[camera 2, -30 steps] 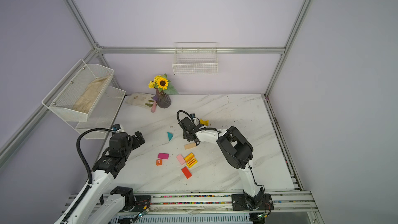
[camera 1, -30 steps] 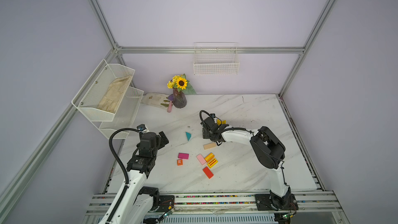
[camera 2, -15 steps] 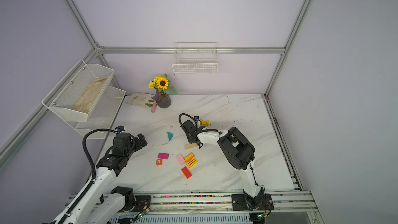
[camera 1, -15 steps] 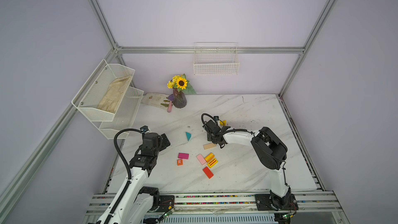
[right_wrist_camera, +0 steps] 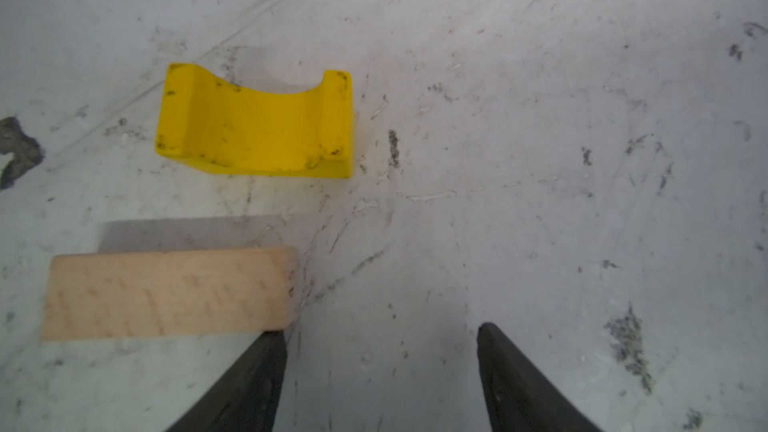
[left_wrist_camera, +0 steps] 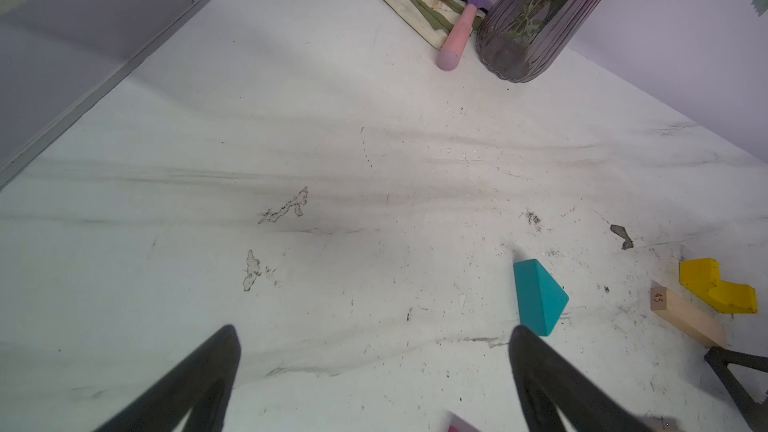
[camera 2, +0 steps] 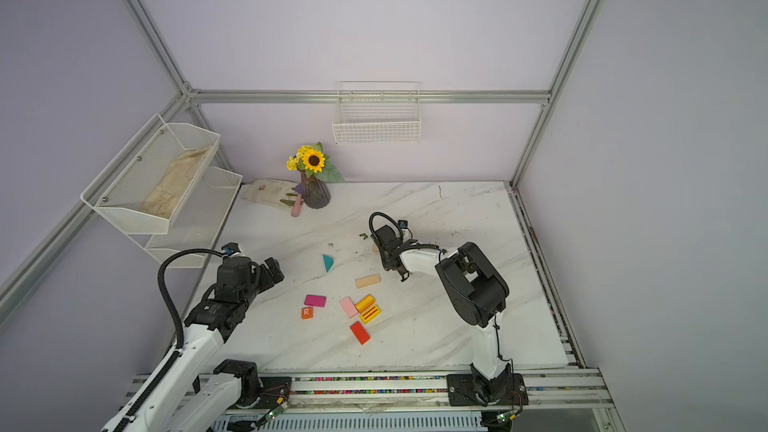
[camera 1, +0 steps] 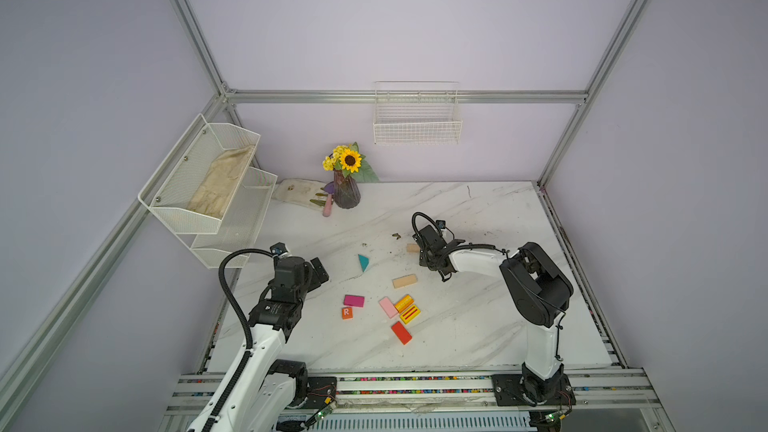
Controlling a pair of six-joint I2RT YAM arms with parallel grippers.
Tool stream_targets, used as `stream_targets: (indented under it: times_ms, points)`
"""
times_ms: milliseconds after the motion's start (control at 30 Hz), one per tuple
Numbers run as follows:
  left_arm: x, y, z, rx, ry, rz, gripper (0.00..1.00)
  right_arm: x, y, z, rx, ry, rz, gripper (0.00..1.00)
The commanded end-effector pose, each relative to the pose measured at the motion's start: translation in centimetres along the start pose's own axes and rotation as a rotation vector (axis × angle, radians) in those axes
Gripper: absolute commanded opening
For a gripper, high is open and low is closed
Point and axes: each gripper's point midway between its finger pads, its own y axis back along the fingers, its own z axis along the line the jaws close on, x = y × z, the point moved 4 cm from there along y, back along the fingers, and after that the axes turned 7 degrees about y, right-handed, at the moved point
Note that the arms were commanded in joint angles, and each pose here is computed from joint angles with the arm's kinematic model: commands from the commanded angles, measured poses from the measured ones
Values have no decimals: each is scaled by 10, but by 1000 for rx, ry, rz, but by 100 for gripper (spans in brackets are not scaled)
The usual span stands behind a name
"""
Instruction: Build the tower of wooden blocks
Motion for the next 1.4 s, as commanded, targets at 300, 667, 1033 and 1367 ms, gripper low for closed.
stream_targets:
  times_ms: [300, 667, 1033, 1367]
  points:
    - [7, -6, 5, -1, 12, 2, 100, -19, 43, 23, -181, -57, -63, 97]
    - [7, -3, 5, 8, 19, -7, 100, -28, 16, 59, -110, -27, -24, 97]
    - [8, -2, 4, 25, 18, -6, 100, -19, -5, 64, -36, -4, 10, 97]
    - [8, -2, 3, 32, 14, -8, 100, -11, -8, 67, -48, 4, 27, 84]
